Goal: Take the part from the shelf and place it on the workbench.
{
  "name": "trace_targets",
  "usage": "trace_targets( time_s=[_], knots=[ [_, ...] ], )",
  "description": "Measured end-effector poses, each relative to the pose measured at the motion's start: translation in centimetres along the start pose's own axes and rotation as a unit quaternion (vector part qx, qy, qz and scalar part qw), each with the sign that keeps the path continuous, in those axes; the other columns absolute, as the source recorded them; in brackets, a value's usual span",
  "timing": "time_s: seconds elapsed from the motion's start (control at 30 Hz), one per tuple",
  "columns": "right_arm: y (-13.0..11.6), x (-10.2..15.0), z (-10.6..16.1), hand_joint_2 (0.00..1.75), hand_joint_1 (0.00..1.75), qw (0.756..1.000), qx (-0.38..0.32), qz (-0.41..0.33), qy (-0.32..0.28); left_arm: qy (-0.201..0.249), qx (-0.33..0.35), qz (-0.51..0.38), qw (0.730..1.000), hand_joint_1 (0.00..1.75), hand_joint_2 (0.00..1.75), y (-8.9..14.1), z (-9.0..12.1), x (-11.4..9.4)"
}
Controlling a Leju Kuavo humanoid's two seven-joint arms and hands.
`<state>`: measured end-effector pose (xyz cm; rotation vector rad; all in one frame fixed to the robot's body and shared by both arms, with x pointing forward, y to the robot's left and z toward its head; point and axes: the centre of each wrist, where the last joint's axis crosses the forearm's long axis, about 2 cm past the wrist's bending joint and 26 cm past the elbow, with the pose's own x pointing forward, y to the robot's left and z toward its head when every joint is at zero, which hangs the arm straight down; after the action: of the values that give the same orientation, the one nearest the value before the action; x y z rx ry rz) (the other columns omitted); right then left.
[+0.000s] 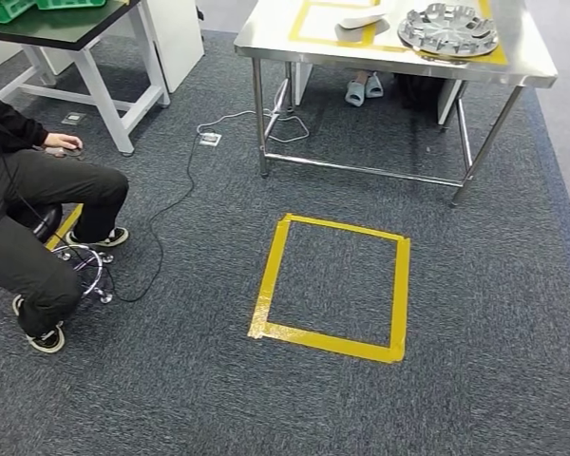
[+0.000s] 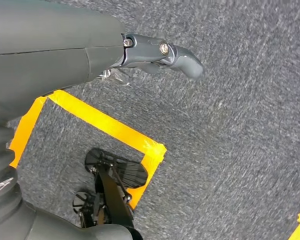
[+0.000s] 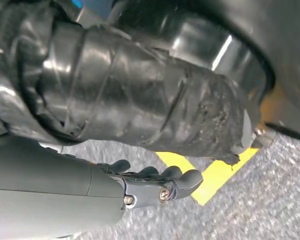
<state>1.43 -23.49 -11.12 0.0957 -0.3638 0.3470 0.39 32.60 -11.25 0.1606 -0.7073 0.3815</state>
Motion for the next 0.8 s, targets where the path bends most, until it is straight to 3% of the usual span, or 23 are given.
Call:
trace_targets(
  time_s=[0.53,0.67,0.8],
  knots=[
    [1.2,0.2,0.0,0.0,0.0,1.0,0.0,-0.002,0.001,0.012,0.01,-0.019,1.0,0.0,1.75,0.0,0.0,0.1],
    [1.5,0.6,-0.1,0.0,0.0,1.0,-0.002,-0.004,0.0,0.025,0.016,-0.029,0.999,0.0,0.0,0.0,0.1,-0.2],
    [1.7,0.6,-0.1,0.0,0.0,1.0,-0.002,-0.005,0.004,0.033,0.021,-0.041,0.998,0.0,0.0,-0.1,0.0,-0.1]
  ],
)
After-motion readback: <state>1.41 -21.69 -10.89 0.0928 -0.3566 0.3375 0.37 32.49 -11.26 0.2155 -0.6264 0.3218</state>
